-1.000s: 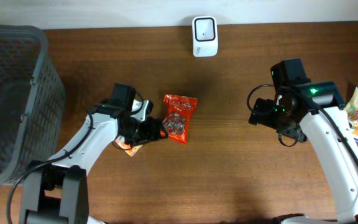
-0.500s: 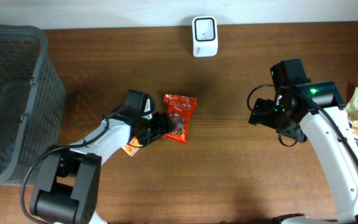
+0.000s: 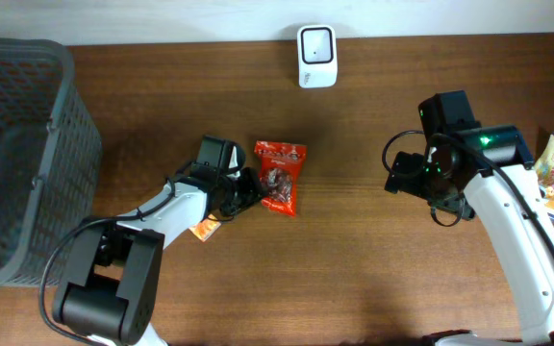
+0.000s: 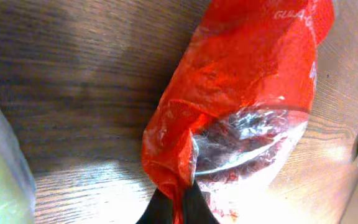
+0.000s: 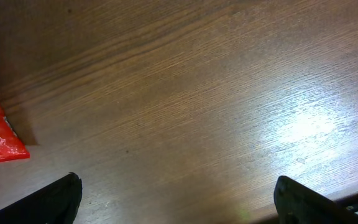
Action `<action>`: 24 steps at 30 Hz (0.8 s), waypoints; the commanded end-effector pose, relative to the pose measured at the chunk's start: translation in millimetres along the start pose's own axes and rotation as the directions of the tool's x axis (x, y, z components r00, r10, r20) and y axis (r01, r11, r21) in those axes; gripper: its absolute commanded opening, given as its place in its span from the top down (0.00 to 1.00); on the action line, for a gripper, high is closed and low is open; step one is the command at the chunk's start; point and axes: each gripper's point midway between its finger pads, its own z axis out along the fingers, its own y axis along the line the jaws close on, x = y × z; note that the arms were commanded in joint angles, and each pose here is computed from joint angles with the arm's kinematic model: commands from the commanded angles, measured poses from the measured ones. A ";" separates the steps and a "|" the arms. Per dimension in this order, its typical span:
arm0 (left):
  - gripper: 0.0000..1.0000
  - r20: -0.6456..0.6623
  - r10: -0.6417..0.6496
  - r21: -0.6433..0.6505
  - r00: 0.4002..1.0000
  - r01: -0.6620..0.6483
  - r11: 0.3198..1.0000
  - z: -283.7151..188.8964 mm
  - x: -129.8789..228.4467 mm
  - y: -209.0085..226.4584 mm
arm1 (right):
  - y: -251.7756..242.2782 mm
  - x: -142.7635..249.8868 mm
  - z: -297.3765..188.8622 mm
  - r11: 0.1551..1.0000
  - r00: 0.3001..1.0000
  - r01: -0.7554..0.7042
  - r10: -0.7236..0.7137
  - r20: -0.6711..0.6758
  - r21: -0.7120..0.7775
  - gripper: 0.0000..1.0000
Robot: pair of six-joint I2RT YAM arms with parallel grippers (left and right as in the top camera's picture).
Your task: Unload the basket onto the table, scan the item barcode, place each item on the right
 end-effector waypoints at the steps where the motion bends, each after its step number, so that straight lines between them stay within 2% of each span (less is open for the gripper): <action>1: 1.00 0.041 0.084 -0.017 0.996 -0.083 0.996 -11.5 -7.3 -4.6 | -0.9 0.0 0.7 1.000 1.000 -0.012 0.012 -0.003 0.001 0.01; 4: 1.00 0.147 0.245 -0.005 0.958 -0.247 0.969 -48.1 -25.3 -34.8 | -0.9 0.0 0.7 1.000 1.000 -0.012 0.012 -0.003 0.001 0.01; 6: 1.00 0.255 0.410 -0.179 0.876 -0.374 0.910 -85.8 -45.6 -35.8 | -0.8 -0.1 0.7 1.000 1.000 -0.013 0.013 -0.002 0.000 0.01; 8: 1.00 0.289 0.504 -0.348 0.814 -0.401 0.847 -106.9 -56.3 -25.0 | -0.8 -0.1 0.7 1.000 1.000 -0.013 0.013 -0.002 0.000 0.01; 10: 1.00 0.279 0.597 -0.526 0.753 -0.400 0.750 -121.8 -65.0 -11.9 | -0.8 -0.2 0.7 1.000 1.000 -0.013 0.013 -0.002 0.000 0.01; 11: 1.00 0.239 0.668 -0.629 0.704 -0.412 0.659 -127.8 -68.2 -7.0 | -0.5 -0.6 0.7 1.000 1.000 -0.013 0.013 0.000 -0.001 0.01; 14: 1.00 0.146 0.755 -0.712 0.639 -0.462 0.529 -119.7 -64.0 -8.7 | -0.3 -0.8 0.7 1.000 1.000 -0.013 0.013 0.000 -0.002 0.01; 16: 1.00 0.086 0.784 -0.809 0.615 -0.416 0.416 -111.7 -64.5 -0.6 | -0.4 -0.7 0.7 1.000 1.000 -0.013 0.013 0.000 -0.002 0.01; 19: 1.00 0.009 0.811 -0.838 0.585 -0.438 0.325 -91.4 -51.7 -1.2 | -0.8 0.0 0.7 1.000 1.000 -0.013 0.013 -0.003 0.000 0.01; 24: 1.00 -0.050 0.892 -0.769 0.449 -0.587 0.252 -51.2 3.7 -46.3 | -1.1 0.6 0.7 1.000 1.000 -0.012 0.012 -0.005 0.002 0.01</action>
